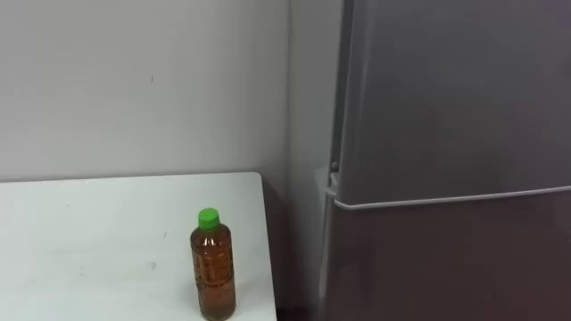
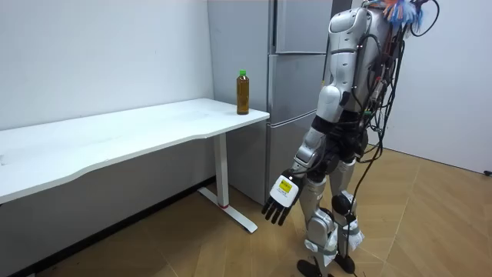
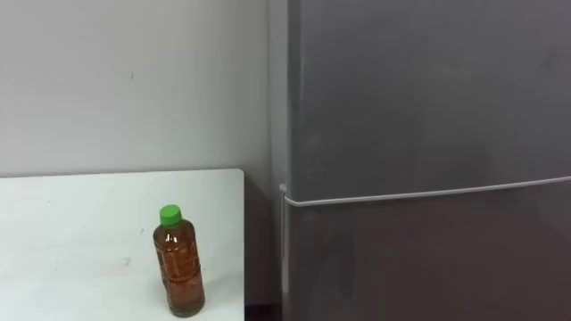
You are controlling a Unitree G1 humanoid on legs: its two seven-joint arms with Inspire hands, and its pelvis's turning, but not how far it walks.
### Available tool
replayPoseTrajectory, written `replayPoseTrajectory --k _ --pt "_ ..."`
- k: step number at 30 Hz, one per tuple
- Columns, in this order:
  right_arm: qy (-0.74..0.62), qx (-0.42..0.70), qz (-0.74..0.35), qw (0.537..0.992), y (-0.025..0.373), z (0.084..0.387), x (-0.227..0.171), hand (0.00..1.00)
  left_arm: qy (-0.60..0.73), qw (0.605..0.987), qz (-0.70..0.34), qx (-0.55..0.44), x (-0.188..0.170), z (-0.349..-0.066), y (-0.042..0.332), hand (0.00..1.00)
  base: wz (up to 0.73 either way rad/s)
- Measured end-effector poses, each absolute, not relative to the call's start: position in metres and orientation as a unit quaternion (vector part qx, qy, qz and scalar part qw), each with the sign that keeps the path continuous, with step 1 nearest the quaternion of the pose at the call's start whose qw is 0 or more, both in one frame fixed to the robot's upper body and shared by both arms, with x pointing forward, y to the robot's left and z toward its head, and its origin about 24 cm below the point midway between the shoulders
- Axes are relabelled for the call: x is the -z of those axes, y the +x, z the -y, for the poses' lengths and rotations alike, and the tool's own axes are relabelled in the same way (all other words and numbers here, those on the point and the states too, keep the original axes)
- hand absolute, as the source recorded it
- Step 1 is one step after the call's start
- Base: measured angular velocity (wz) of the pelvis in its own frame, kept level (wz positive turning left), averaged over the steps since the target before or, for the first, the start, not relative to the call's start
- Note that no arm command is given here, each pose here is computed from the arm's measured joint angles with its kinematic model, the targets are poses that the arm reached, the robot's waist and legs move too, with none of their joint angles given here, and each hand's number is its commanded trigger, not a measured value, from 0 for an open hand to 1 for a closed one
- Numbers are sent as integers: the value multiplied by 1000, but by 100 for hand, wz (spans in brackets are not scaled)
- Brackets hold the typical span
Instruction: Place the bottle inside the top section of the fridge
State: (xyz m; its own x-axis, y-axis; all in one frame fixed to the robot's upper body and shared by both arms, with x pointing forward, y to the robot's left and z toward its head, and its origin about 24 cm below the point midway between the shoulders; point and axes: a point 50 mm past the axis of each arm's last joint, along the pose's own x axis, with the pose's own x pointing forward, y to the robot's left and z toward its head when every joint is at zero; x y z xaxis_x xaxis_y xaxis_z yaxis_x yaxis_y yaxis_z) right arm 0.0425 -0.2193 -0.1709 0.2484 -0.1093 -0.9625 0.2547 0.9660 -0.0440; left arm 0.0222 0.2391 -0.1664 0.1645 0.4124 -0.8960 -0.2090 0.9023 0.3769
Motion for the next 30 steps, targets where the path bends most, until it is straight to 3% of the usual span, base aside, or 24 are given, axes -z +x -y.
replayPoseTrajectory --k 15,30 --pt "92 138 -603 780 36 220 172 0 77 752 -610 -237 165 -242 20 0 0" --pt "103 165 -597 779 31 235 168 0 -54 756 -499 -420 145 -275 47 0 0"
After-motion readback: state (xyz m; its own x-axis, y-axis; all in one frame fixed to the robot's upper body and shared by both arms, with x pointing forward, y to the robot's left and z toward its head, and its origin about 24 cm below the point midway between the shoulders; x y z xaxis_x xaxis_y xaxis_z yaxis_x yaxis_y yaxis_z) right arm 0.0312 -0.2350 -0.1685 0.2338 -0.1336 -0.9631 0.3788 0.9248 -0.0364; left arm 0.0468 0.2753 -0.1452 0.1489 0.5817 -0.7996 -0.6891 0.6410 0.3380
